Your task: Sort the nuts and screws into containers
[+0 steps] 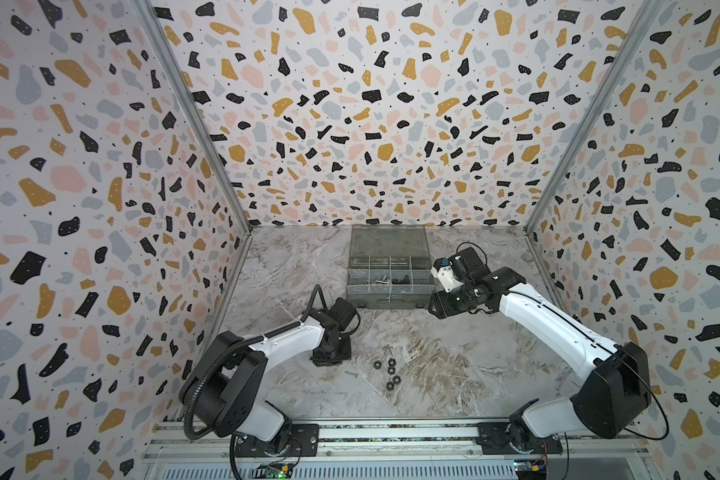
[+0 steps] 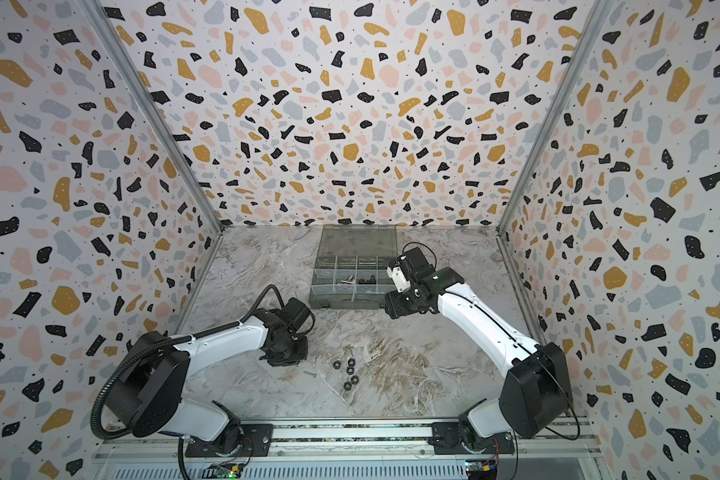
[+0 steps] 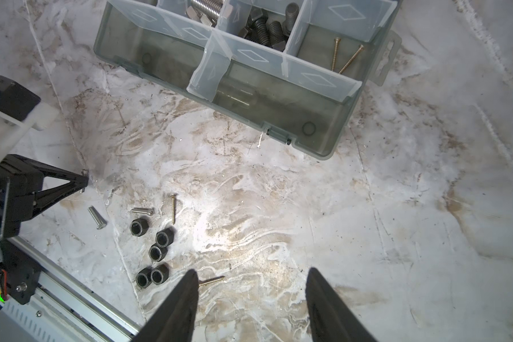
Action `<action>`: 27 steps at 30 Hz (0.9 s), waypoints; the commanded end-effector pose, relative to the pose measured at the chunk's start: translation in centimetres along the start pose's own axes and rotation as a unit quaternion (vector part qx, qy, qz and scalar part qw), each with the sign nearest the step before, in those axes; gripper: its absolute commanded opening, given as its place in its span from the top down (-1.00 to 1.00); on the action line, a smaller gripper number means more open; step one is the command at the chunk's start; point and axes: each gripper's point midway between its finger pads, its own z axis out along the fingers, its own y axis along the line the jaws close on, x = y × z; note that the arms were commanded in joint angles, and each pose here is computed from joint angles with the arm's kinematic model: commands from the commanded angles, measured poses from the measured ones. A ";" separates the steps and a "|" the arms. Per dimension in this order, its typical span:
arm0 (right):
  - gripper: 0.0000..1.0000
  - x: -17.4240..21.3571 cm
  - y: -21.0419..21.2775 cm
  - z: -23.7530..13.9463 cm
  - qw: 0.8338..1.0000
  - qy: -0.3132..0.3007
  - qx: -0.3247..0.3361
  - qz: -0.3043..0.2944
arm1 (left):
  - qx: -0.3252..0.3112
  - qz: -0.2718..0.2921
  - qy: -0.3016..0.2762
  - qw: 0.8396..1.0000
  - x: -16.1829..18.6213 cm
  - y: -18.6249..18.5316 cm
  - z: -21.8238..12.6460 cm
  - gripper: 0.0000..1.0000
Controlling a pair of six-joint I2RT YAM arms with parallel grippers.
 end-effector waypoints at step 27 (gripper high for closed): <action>-0.20 -1.8 -1.9 -3.1 0.998 -0.031 0.049 0.022 | 0.015 0.058 -0.144 0.988 -24.2 -8.2 -8.0 1.00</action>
